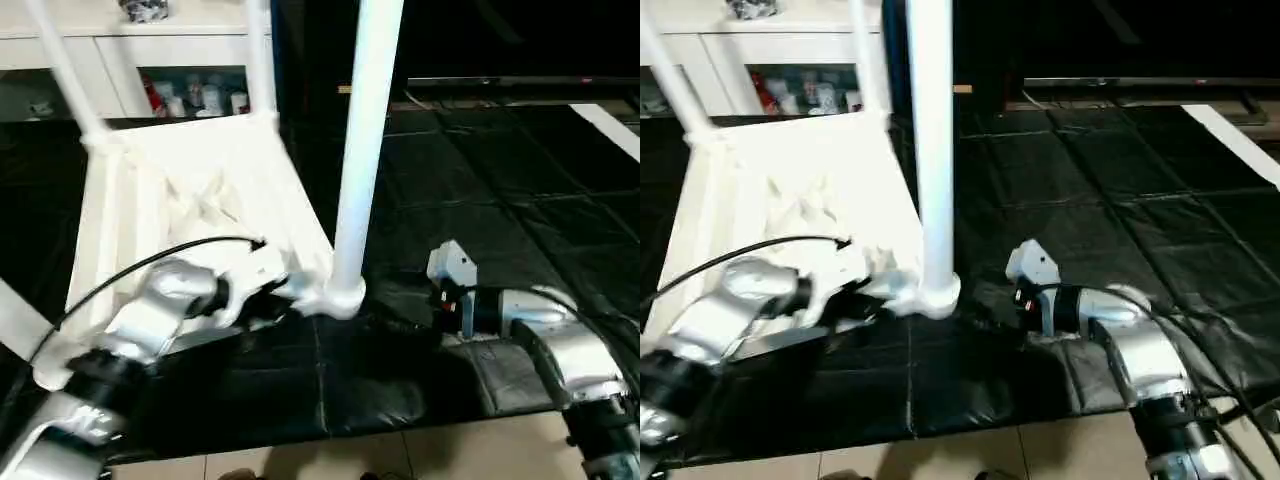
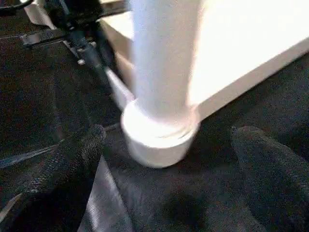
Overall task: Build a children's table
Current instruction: Rotate leg to tighten
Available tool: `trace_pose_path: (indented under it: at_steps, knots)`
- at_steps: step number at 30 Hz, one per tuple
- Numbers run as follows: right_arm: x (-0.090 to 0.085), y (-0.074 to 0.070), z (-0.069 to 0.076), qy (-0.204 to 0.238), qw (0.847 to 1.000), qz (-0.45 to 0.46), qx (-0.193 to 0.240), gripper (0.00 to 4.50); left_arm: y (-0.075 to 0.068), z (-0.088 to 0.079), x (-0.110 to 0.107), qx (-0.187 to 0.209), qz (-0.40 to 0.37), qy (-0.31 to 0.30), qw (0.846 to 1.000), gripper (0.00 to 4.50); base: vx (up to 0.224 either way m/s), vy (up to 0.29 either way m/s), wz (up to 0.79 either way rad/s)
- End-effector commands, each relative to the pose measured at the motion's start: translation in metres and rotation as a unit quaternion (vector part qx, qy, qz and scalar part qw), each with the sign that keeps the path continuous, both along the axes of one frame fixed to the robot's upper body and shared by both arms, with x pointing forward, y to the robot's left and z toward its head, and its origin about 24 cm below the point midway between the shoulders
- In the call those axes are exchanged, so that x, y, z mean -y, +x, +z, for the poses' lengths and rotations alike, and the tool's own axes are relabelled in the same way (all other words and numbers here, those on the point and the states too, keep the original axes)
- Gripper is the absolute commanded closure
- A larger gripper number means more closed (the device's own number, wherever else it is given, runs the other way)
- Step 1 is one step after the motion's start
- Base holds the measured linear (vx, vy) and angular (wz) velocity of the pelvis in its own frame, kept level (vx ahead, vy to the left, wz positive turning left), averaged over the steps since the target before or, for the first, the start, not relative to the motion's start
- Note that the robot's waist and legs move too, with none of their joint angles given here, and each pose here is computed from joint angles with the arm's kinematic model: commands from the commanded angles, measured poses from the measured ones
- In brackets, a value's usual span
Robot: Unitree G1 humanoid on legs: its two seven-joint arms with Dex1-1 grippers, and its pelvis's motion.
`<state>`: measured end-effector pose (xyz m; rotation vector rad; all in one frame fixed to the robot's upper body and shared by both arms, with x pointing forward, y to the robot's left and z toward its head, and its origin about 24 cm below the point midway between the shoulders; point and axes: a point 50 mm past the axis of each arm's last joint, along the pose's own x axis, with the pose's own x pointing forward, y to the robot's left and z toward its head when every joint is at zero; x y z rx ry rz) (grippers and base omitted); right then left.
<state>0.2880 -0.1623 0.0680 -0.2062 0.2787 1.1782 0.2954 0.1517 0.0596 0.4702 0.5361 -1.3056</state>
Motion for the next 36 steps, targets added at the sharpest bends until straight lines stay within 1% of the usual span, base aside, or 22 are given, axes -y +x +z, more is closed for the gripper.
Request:
trace_pose_path:
  at_steps: [1,2,7,36]
  knots:
    - [0.001,0.002,0.003,-0.013,1.0,0.012,0.009,0.0,-0.009,0.001,0.018,-0.005,-0.075,-0.013,0.997,4.46,0.0,0.0,0.0]
    - [0.0,0.003,0.002,-0.015,1.0,0.019,0.007,0.0,-0.012,0.0,0.018,-0.009,-0.09,-0.006,0.996,4.46,0.0,0.0,0.0]
    - [-0.008,0.006,0.001,-0.016,0.999,0.047,0.002,0.0,-0.013,-0.001,0.019,-0.008,-0.11,0.004,0.994,4.46,0.0,0.0,0.0]
    - [-0.009,0.006,0.001,-0.016,0.999,0.052,0.001,0.0,-0.013,-0.001,0.019,-0.008,-0.113,0.003,0.994,4.46,0.0,0.0,0.0]
